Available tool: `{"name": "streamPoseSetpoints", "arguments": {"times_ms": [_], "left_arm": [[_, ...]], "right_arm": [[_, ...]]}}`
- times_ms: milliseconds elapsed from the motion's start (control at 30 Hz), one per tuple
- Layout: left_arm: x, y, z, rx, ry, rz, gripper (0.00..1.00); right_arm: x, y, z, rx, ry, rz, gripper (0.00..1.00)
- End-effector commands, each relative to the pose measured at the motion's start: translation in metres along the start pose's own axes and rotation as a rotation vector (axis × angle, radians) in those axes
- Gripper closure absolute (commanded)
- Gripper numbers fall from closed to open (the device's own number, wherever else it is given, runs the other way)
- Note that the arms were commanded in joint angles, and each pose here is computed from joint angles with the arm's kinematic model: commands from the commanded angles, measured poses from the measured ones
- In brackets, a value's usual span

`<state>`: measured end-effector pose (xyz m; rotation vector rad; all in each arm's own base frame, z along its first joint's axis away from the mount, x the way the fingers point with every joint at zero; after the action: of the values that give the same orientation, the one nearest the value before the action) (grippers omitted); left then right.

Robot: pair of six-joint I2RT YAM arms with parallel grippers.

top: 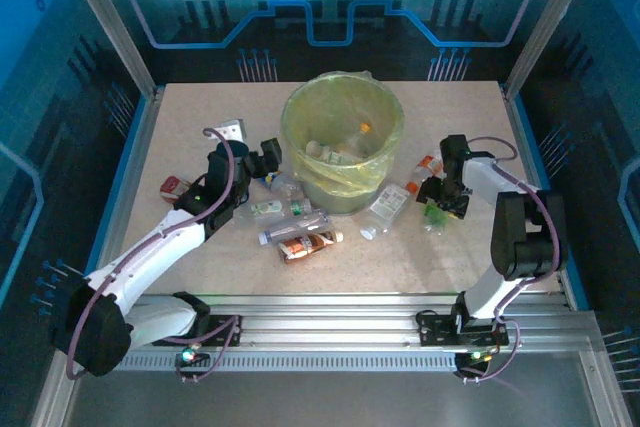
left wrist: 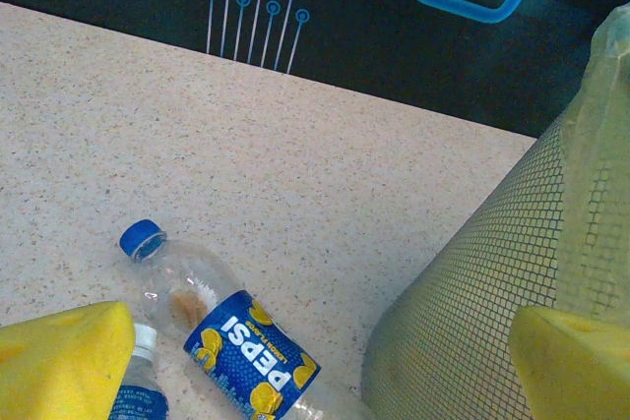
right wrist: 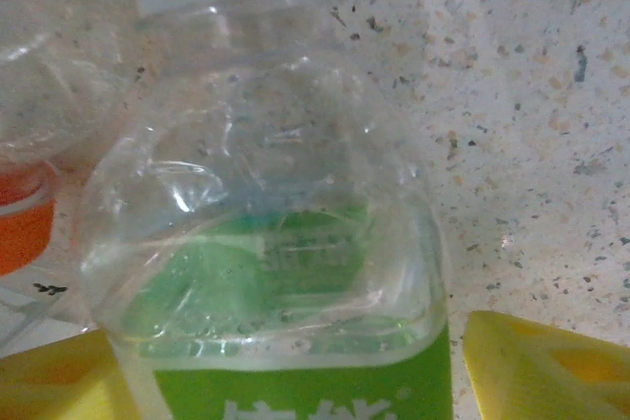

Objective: Put the plastic bottles in the bin

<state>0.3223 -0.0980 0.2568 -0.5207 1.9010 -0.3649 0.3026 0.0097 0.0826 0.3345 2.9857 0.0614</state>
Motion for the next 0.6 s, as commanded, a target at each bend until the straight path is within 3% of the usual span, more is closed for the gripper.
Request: {"name": "streamPoseSetpoints", "arguments": {"times_ms": [0, 67, 267, 567], "left_arm": [[-0.005, -0.004, 0.001, 0.01, -0.001, -0.016, 0.01], [-0.005, -0.004, 0.001, 0.011, 0.0, -0.017, 0.01], [-0.007, -0.005, 0.001, 0.014, -0.003, -0.017, 0.01], [-0.004, -0.006, 0.005, 0.016, 0.009, -0.02, 0.01]], "right_arm": [[0.008, -0.009, 0.006, 0.024, 0.035, 0.015, 0.24], [0.009, -0.008, 0.006, 0.017, 0.032, 0.015, 0.23], [0.015, -0.01, 0.0, 0.024, -0.003, 0.009, 0.01], [0.022, -0.013, -0.007, 0.049, -0.017, -0.03, 0.0]]}}
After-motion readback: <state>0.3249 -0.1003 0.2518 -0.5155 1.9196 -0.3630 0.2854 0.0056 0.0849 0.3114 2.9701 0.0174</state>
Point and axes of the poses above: each hand's point on the last joint's axis, 136 mm out from that joint toward the fingers, its own z axis out along the fingers, its own y axis along the line the jaws close on, x = y × z, the point moved 5 cm from there along -z, back along the fingers, and after that the axes turned 13 degrees about -z, right-handed, at the moved point
